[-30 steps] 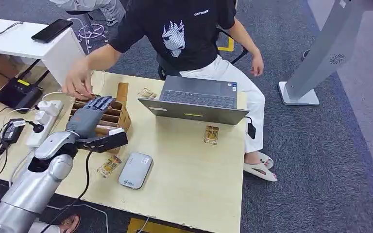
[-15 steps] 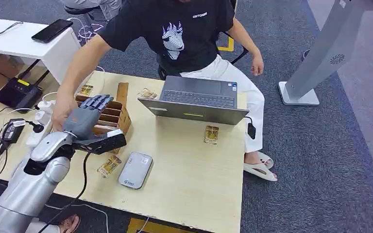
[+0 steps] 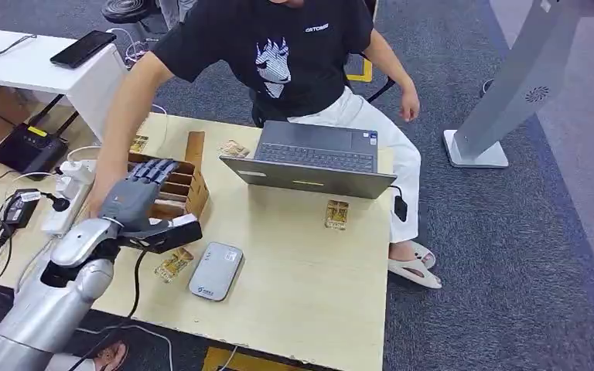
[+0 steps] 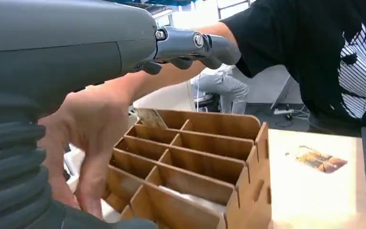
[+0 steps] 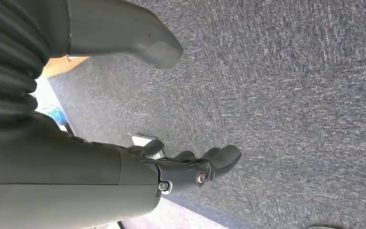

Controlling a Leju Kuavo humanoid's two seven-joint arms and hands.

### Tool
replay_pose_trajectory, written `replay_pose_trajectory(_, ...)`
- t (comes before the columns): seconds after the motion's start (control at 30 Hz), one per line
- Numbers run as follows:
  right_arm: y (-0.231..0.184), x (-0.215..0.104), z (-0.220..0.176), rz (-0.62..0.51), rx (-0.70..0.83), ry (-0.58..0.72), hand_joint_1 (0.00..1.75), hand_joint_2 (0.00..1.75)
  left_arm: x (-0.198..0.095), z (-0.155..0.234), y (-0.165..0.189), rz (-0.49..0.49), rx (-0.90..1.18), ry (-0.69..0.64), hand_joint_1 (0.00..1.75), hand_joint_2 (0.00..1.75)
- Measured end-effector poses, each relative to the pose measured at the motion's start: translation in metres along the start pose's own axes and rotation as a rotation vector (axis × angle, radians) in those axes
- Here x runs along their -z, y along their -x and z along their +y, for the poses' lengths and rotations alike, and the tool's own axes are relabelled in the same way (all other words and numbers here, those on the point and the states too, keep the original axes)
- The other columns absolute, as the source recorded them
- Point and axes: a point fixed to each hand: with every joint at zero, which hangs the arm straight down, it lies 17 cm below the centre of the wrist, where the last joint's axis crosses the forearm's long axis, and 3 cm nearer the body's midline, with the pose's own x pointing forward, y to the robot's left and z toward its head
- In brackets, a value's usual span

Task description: Pass the card to the sensor for recognition and then transmit it.

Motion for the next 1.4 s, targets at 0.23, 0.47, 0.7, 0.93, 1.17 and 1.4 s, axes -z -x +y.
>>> replay_pose_trajectory(0.23, 0.000, 0.000, 0.000, 0.000, 0.002, -0.001, 0.00, 1.75, -0.001, -0.005, -0.002, -0.002, 0.007, 0.008, 0.00, 1.75)
replay_pose_trajectory(0.47, 0.000, 0.000, 0.000, 0.000, 0.001, -0.001, 0.00, 1.75, -0.001, -0.007, -0.005, -0.008, 0.012, 0.013, 0.00, 1.75)
replay_pose_trajectory(0.7, 0.000, 0.000, 0.000, 0.000, 0.001, -0.001, 0.00, 1.75, -0.001, -0.007, -0.006, -0.011, 0.013, 0.014, 0.00, 1.75)
replay_pose_trajectory(0.93, 0.000, 0.000, 0.000, 0.000, 0.001, -0.001, 0.00, 1.75, -0.001, -0.008, -0.006, -0.011, 0.013, 0.014, 0.00, 1.75)
replay_pose_trajectory(1.17, 0.001, 0.000, 0.000, 0.006, 0.001, 0.000, 0.00, 1.75, -0.001, -0.014, 0.000, 0.016, 0.063, 0.026, 0.00, 1.75)
replay_pose_trajectory(1.4, 0.002, 0.000, 0.000, 0.007, 0.002, 0.000, 0.00, 1.75, 0.000, -0.020, 0.000, 0.021, 0.061, 0.037, 0.00, 1.75)
